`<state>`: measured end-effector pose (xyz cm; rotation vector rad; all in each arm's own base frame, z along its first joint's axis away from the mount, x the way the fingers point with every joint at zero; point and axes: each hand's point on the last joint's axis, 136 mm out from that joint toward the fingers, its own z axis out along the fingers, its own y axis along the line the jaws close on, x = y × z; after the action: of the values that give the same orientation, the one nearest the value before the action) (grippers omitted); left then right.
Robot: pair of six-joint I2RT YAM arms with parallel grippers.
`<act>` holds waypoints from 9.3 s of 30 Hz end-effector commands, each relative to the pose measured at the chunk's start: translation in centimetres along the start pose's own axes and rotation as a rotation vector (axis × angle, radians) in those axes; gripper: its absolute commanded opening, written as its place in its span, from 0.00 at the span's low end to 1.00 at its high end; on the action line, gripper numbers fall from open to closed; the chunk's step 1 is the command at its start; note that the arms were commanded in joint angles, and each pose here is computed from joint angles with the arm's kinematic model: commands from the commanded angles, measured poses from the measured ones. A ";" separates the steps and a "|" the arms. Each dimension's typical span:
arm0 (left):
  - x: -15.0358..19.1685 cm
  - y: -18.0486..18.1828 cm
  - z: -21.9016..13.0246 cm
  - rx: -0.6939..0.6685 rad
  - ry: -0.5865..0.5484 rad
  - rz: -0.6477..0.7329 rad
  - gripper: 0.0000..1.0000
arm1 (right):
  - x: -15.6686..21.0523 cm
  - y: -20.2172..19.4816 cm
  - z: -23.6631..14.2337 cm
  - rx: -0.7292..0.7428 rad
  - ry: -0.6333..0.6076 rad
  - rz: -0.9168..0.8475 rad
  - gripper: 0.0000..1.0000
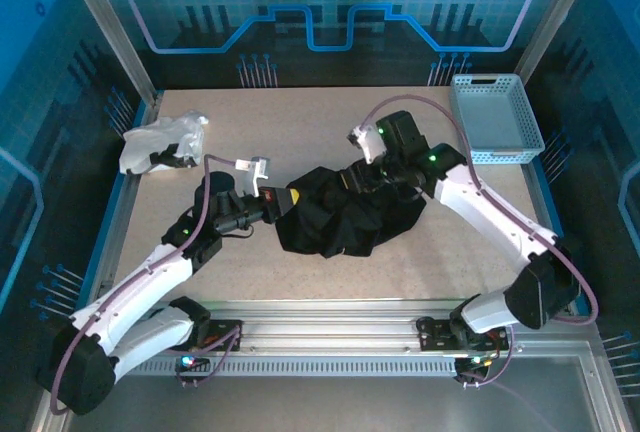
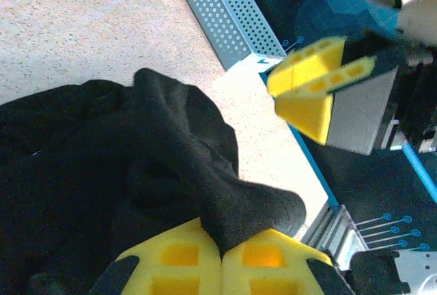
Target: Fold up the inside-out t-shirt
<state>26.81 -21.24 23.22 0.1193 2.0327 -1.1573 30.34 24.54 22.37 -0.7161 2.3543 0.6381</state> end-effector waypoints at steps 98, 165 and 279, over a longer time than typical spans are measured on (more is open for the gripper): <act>0.8 0.3 0.5 0.052 -0.011 0.026 0.00 | 4.2 1.2 -4.2 -0.324 -0.129 0.354 0.00; 5.9 17.9 10.3 -0.289 0.251 -0.398 0.03 | 3.7 -3.4 17.6 -0.090 0.294 -0.024 0.12; -7.7 3.5 -13.1 -0.514 -0.335 0.026 0.00 | 7.1 -1.1 13.7 0.087 0.133 -0.236 0.66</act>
<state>26.19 -7.05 29.42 -0.2864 1.9522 -0.5512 30.00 29.64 8.21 -1.0230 2.3744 0.4305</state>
